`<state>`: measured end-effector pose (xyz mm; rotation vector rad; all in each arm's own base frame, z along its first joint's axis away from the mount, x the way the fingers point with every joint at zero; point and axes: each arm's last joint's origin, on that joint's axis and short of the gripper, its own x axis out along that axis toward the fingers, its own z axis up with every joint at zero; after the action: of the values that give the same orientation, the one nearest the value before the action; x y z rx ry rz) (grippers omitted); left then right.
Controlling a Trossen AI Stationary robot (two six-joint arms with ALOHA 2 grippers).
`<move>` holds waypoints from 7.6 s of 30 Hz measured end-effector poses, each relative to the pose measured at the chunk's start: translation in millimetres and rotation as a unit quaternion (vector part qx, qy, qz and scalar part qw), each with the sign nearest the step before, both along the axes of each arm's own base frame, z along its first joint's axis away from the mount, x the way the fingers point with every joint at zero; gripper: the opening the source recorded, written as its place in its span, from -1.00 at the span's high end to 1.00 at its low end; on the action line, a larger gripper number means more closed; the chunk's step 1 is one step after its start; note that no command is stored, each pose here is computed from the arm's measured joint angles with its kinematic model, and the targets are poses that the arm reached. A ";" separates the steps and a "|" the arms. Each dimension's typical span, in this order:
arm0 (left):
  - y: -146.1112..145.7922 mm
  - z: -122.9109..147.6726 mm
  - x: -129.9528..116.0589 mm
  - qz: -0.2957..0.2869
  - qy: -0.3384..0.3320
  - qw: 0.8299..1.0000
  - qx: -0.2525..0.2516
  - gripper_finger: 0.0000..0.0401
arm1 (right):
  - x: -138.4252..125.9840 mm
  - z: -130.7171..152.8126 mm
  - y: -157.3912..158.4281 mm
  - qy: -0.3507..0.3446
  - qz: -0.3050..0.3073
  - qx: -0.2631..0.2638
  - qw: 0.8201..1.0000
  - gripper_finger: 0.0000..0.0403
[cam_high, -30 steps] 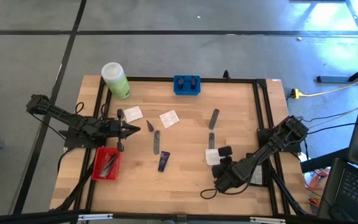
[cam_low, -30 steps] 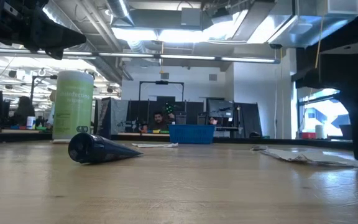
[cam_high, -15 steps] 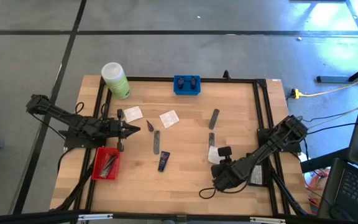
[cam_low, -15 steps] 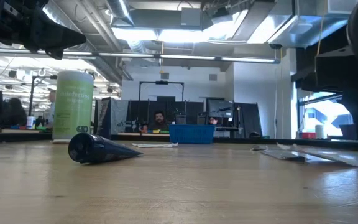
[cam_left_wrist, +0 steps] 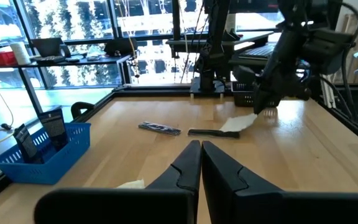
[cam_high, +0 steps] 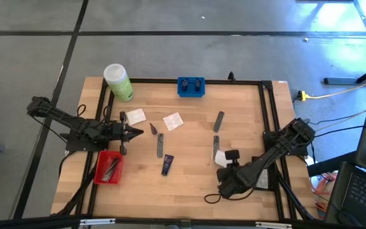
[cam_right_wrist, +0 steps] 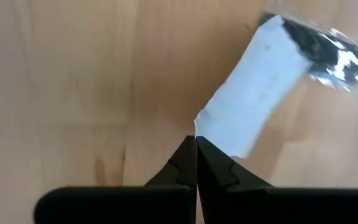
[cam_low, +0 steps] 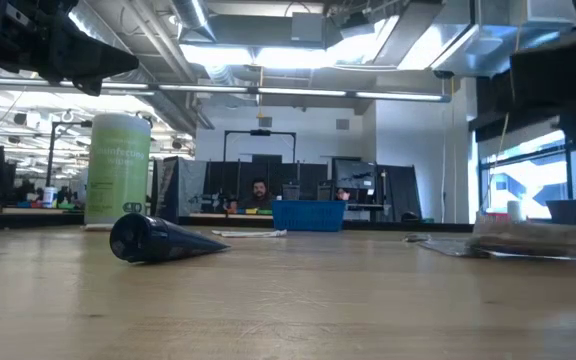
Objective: Pick & Place Travel size toiletries
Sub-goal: Put the white bandage pad into the black basket, then put the blue shaving cream bottle into the blue basket
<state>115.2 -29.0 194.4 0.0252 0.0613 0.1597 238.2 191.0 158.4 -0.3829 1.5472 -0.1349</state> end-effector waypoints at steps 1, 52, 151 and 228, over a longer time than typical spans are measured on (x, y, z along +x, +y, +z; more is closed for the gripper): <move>0.0 0.0 0.0 0.000 0.000 1.000 0.000 0.96 | -0.3 4.2 1.0 0.003 -0.006 -0.005 1.000 1.00; 0.0 -0.1 0.0 0.000 0.000 1.000 0.000 0.94 | -84.5 113.3 10.4 -0.008 -0.310 0.039 0.950 1.00; 0.0 0.0 0.0 0.000 0.000 1.000 0.000 0.95 | -117.8 17.6 20.0 -0.112 -0.372 0.097 0.916 1.00; 0.0 0.0 0.0 0.000 0.000 1.000 0.000 0.94 | 42.2 81.8 -113.0 -0.237 -0.155 0.027 0.959 0.98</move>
<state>115.2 -29.0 194.4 0.0256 0.0617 0.1596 280.4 78.1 240.2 -0.0508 1.1207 -0.4005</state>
